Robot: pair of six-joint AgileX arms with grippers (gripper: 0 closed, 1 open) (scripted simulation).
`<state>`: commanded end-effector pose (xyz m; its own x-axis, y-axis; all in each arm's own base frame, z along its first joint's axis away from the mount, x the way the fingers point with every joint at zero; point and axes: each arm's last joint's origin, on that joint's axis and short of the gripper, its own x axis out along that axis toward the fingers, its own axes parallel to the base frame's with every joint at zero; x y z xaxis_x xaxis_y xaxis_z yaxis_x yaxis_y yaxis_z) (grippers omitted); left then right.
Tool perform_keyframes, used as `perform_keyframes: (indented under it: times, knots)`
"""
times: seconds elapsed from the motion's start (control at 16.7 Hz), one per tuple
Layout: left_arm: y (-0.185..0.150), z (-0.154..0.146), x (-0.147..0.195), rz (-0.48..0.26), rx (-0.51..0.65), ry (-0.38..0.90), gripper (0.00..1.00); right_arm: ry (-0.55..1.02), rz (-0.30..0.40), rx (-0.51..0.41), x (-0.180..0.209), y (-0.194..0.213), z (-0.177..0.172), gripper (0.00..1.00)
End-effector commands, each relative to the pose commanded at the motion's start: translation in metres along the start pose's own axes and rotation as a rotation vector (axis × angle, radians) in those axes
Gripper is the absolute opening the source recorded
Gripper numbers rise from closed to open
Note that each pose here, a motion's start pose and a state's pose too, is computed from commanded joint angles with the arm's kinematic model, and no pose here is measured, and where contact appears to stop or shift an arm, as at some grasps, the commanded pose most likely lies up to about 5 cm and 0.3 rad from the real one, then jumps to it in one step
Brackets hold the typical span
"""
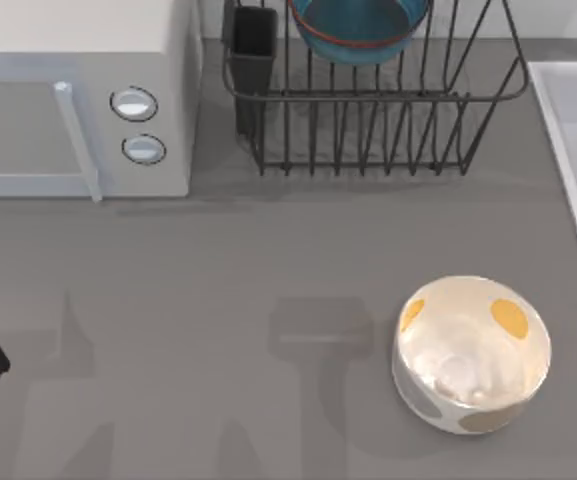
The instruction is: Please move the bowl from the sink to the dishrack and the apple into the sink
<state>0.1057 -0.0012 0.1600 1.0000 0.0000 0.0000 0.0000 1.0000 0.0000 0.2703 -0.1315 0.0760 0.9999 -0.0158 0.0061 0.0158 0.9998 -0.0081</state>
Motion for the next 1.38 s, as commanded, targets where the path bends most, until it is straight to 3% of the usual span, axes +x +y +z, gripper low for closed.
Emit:
perform_keyframes:
  times: [0.36, 0.66, 1.02, 1.38]
  knots:
    - [0.0, 0.0, 0.0, 0.0, 0.0, 0.0, 1.0, -0.008, 0.004, -0.008, -0.011, 0.034, 0.065, 1.0]
    - [0.0, 0.0, 0.0, 0.0, 0.0, 0.0, 1.0, 0.011, 0.006, 0.009, -0.064, 0.079, 0.11, 1.0]
    - [0.0, 0.0, 0.0, 0.0, 0.0, 0.0, 1.0, 0.003, 0.009, 0.018, -0.136, 0.114, 0.108, 1.0]
    - [0.0, 0.0, 0.0, 0.0, 0.0, 0.0, 1.0, 0.006, 0.014, 0.011, -0.163, 0.126, 0.089, 1.0]
